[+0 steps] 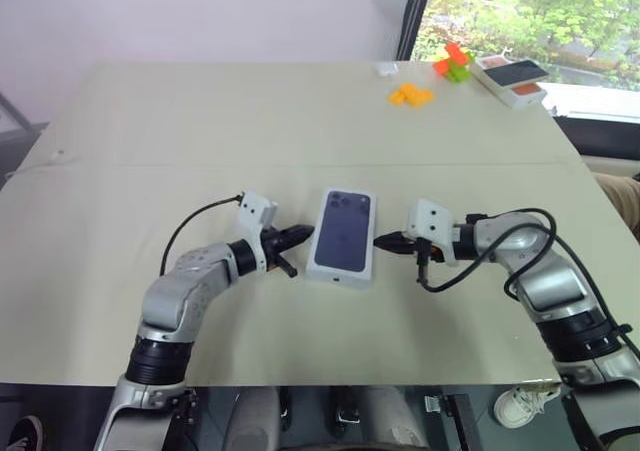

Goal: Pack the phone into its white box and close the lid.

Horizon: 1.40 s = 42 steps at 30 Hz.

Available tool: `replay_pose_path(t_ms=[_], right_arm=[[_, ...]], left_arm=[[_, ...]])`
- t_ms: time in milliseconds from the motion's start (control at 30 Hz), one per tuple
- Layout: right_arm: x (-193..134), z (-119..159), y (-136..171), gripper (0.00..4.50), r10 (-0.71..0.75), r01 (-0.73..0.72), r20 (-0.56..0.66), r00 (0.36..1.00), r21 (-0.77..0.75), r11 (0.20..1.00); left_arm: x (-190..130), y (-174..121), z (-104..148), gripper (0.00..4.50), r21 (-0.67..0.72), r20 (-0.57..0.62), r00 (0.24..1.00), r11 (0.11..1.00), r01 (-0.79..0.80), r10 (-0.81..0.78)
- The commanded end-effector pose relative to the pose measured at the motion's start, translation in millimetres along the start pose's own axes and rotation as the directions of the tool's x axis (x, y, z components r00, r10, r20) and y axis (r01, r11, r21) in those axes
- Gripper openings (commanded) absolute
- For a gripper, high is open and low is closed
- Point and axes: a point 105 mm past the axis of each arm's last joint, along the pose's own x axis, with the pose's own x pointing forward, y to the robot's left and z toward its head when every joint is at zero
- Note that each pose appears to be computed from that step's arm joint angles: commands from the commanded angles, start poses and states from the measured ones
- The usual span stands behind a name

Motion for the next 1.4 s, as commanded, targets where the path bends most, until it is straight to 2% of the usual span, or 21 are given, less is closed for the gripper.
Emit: replay_pose_path(t_ms=[33, 167, 233, 467, 567, 667, 767, 867, 1000, 1100, 1200, 1400], right_arm=[[-1, 4, 4, 0.06, 0.014, -0.015, -0.005, 1.0, -0.064, 0.998], [2, -3, 7, 0.06, 0.013, -0.016, -0.03, 0.999, -0.091, 0.996], [-2, -4, 4, 0.06, 0.005, -0.008, -0.034, 0.999, -0.097, 0.995], [-26, 8, -19, 0.06, -0.016, 0.013, -0.021, 1.0, -0.092, 0.996], [-32, 27, -31, 0.06, -0.042, 0.045, 0.071, 0.997, -0.031, 0.999], [-32, 48, -32, 0.06, -0.037, 0.03, 0.175, 0.984, 0.047, 0.998], [-24, 59, -23, 0.06, -0.012, -0.008, 0.23, 0.973, 0.089, 0.996], [-10, 59, -4, 0.06, 0.032, -0.056, 0.231, 0.972, 0.096, 0.994], [7, 33, 25, 0.06, 0.076, -0.091, 0.155, 0.985, 0.094, 0.991], [13, 16, 30, 0.06, 0.051, -0.061, 0.105, 0.993, 0.101, 0.993], [14, 6, 28, 0.06, 0.03, -0.035, 0.064, 0.998, 0.072, 0.997], [12, 23, 8, 0.06, -0.022, 0.015, 0.121, 0.992, 0.063, 0.998]], left_arm=[[-1, -4, 3, 0.0, 0.014, 0.016, 1.0, 1.0, 0.019, -0.02], [-3, -2, -3, 0.0, 0.022, -0.003, 1.0, 1.0, 0.012, -0.012], [-4, -1, 2, 0.0, 0.013, 0.007, 1.0, 1.0, 0.006, -0.006], [-9, 1, 40, 0.0, 0.039, 0.093, 0.996, 0.999, 0.013, -0.017], [-7, -5, 62, 0.0, 0.015, 0.16, 0.986, 0.999, 0.041, -0.043], [-2, -10, 76, 0.0, -0.069, 0.231, 0.971, 0.995, 0.079, -0.061], [10, -21, 67, 0.0, -0.085, 0.205, 0.974, 0.99, 0.115, -0.096], [17, -30, 55, 0.0, -0.096, 0.177, 0.977, 0.986, 0.134, -0.115], [19, -29, 22, 0.0, -0.081, 0.065, 0.992, 0.991, 0.11, -0.105], [14, -22, 2, 0.0, -0.062, 0.012, 0.997, 0.995, 0.072, -0.072], [9, -16, -5, 0.0, -0.084, 0.001, 0.998, 0.995, 0.056, -0.056], [14, -16, 9, 0.0, -0.056, 0.038, 0.998, 0.997, 0.059, -0.057]])
